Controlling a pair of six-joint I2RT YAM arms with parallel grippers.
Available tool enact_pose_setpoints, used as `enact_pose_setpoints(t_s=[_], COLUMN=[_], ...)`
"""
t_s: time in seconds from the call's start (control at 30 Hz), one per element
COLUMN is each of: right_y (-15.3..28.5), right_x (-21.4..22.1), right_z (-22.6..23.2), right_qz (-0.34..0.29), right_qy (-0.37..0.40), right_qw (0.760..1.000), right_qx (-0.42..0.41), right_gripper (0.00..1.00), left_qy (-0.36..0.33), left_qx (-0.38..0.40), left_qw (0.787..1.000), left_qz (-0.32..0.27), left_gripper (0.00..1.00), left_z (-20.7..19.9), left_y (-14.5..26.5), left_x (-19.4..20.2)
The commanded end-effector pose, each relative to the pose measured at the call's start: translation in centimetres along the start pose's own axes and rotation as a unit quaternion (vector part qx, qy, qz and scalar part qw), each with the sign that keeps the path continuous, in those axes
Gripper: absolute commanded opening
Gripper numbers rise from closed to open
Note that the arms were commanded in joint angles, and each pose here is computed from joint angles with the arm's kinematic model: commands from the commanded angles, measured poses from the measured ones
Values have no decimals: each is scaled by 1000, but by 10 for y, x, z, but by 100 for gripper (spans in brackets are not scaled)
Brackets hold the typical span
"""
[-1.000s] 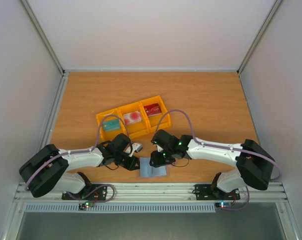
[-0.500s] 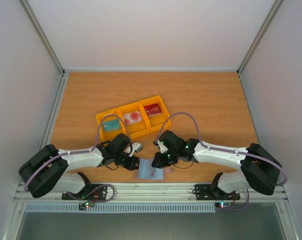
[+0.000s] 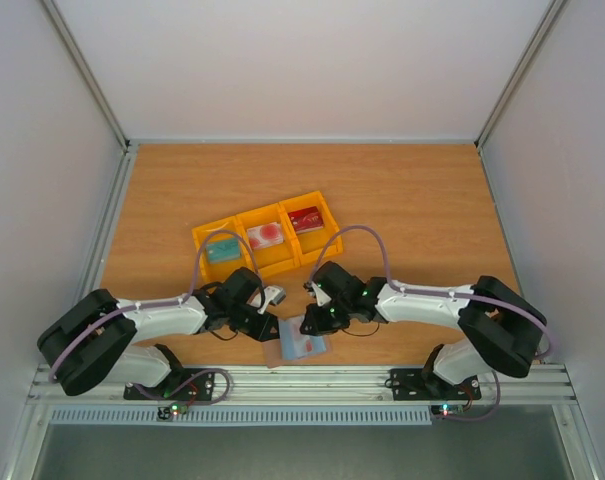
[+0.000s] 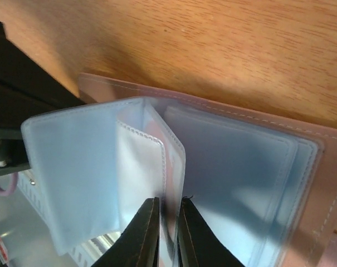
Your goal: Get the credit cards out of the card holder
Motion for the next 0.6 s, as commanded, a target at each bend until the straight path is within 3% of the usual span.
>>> enact_pose_setpoints(t_s=[0.0, 0.27, 0.47, 0.57], right_y=[-7, -9, -3, 7], right_x=[-8, -14, -13, -9], right_z=[4, 18, 24, 21], right_qz=[-4, 0, -2, -8], right_qy=[-2, 15, 23, 15], right_qw=[1000, 997, 995, 996], right_qx=[-6, -69, -99, -89], right_gripper=[13, 20, 2, 1], left_qy=[-16, -18, -20, -25], left_qx=[9, 9, 9, 12], left_qw=[1000, 1000, 1000, 999], left_qz=[-20, -21, -23, -25], left_gripper=[0, 0, 0, 0], left_z=[-4, -3, -4, -6], left_y=[2, 2, 3, 5], left_x=[-3, -3, -3, -4])
Point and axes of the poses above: each gripper's point midway between its finger pads, its own y axis back along the fingers, its own z axis along the line the jaws close on, x = y × z, the point moved 10 cm from there along y, back along the fingers, and after that the axes turned 3 degrees about -y, right-handed, at the moved point
